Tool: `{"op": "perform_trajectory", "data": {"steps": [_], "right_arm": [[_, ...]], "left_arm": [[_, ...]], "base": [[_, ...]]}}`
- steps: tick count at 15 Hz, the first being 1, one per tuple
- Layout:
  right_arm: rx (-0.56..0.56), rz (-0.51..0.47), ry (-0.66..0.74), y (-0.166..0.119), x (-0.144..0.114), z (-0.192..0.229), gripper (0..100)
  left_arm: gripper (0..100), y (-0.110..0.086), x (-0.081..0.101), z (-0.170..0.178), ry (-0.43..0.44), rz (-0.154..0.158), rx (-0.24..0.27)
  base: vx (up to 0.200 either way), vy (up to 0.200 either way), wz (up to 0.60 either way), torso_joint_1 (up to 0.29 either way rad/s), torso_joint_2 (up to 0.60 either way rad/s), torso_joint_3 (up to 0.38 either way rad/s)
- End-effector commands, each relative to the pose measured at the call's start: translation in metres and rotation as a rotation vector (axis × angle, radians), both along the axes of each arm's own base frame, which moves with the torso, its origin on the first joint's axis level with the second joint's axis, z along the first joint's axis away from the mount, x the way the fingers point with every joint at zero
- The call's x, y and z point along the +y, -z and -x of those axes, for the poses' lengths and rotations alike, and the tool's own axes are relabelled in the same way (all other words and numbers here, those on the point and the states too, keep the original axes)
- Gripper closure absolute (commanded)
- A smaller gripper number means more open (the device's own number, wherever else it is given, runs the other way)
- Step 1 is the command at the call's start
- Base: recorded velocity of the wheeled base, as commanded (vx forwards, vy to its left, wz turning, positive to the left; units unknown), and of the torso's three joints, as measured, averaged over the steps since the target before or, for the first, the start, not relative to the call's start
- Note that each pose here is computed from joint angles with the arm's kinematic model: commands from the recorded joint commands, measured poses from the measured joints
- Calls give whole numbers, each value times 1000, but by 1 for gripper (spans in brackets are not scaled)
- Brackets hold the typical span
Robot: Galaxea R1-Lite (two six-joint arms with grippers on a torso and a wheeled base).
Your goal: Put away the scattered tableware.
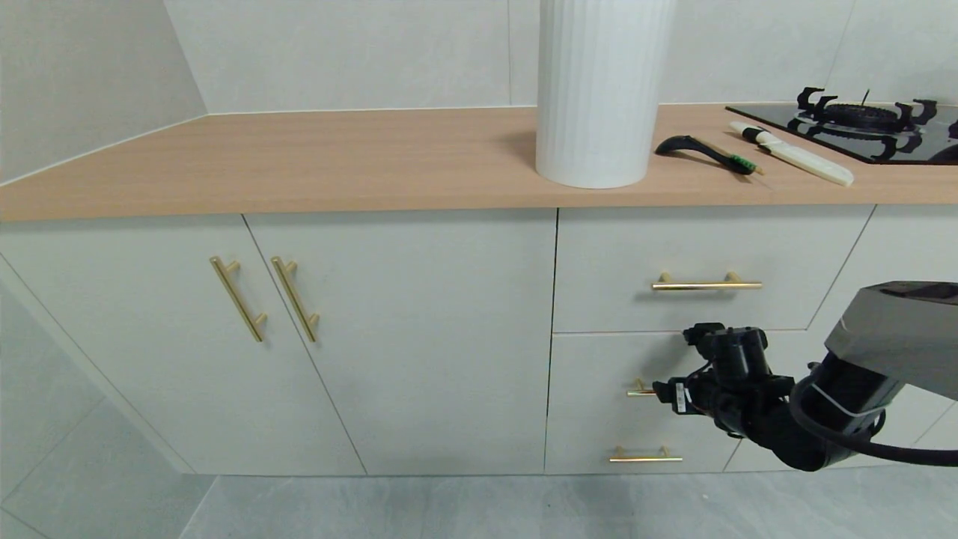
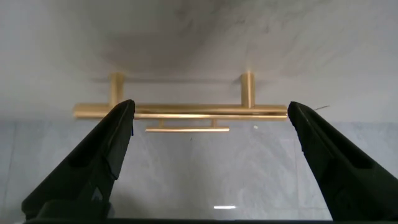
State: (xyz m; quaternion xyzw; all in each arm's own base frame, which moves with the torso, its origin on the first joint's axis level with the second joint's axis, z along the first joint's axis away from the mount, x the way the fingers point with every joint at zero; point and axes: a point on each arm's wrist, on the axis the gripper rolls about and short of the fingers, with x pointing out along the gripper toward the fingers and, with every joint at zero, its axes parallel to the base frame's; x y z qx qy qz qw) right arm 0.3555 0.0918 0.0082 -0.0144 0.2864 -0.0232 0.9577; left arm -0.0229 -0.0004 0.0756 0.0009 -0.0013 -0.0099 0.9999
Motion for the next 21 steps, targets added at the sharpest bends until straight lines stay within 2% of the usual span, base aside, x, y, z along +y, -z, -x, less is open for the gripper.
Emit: {"op": "perform_trajectory", "data": {"steps": [1,8,16,19,21], "right_arm": [[8,0,9,8,0,-5,0],[35,23,30,26,0,-9,0],[69,57,10,30,-2,-1,0],[71,62,3,23,-4,4,0],[159,60,-56,2,-6,23,0]], "left_arm": [[0,0,0,0,0,0,1],[0,0,0,0,0,0,1],[0,0,0,0,0,0,1],[0,0,0,0,-1,0,1],[0,0,0,0,-1,0,1]], "base": [[0,0,0,0,0,0],[0,0,0,0,0,0],[0,0,0,0,0,0],[0,0,0,0,0,0],[0,0,0,0,0,0]]}}
